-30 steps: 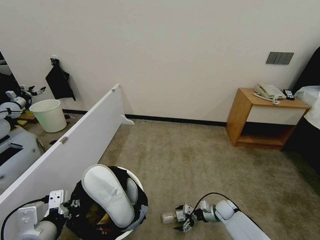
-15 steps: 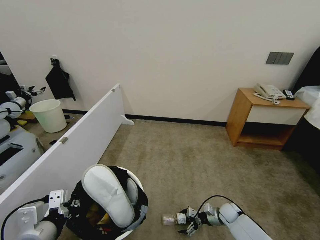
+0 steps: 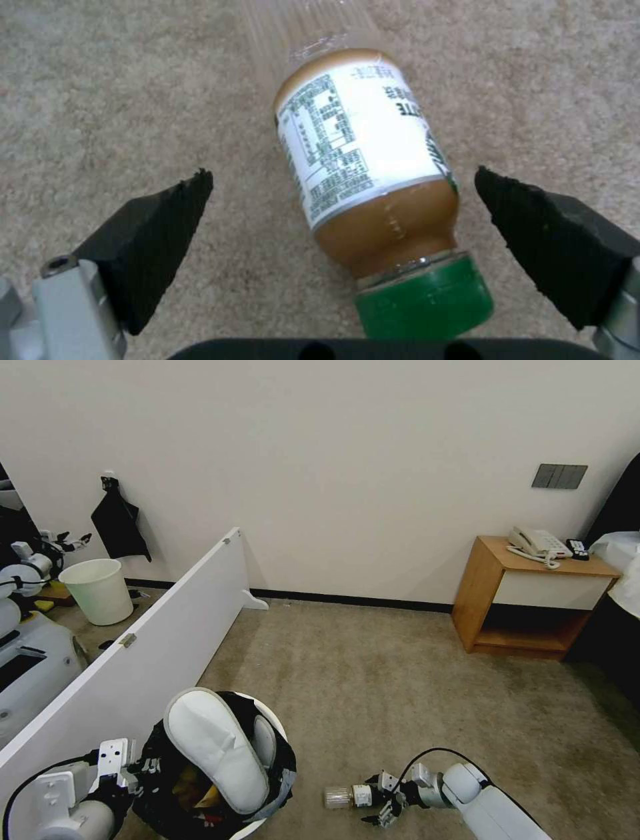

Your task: Pick up the trash bin, then pick up the garbage from the floor and place it into the trash bin.

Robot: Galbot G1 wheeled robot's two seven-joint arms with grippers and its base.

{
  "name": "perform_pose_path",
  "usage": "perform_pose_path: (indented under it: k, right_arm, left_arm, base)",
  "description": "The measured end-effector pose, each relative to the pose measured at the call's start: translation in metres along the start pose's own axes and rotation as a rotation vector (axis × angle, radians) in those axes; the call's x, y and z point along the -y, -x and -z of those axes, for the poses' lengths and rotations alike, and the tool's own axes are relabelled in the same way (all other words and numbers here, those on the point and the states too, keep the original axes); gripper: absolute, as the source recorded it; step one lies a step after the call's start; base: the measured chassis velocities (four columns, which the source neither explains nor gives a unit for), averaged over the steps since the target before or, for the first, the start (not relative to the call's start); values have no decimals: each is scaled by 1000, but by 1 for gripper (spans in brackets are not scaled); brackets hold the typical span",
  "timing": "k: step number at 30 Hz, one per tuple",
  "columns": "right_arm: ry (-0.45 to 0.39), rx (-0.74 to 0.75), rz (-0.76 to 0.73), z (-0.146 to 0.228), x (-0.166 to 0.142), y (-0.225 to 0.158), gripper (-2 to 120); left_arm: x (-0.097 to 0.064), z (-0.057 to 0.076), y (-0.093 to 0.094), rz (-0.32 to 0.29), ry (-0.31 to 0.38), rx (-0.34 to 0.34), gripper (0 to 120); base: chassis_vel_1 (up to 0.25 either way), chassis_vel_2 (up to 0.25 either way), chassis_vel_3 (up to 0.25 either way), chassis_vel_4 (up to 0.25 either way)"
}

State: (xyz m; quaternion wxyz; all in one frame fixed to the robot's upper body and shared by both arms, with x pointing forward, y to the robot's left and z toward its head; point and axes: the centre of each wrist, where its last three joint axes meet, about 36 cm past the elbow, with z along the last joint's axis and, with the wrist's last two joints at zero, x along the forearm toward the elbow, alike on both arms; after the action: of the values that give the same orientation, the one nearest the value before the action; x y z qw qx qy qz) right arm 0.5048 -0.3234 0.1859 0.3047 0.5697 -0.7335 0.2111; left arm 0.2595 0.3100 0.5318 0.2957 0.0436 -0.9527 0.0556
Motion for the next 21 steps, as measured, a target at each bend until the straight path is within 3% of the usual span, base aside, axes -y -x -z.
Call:
perform_pose_path:
  k: [6,9,11,21]
  right_arm:
    - [10,14,-6,4,4,0,88]
    - [12,18,-9,5,5,-1,79]
    - [14,20,-15,5,6,-1,65]
    - [27,36,-24,6,7,-1,35]
  left_arm:
    - [0,0,1,1,1,0,2]
    - [0,0,1,1,1,0,2]
    - [-1,0,1,1,0,1,2]
    - [0,0,1,-1,-1,-1,2]
  base:
    - [0,0,0,0]
    - [0,0,0,0]
    - [0,0,0,0]
    - [0,0,0,0]
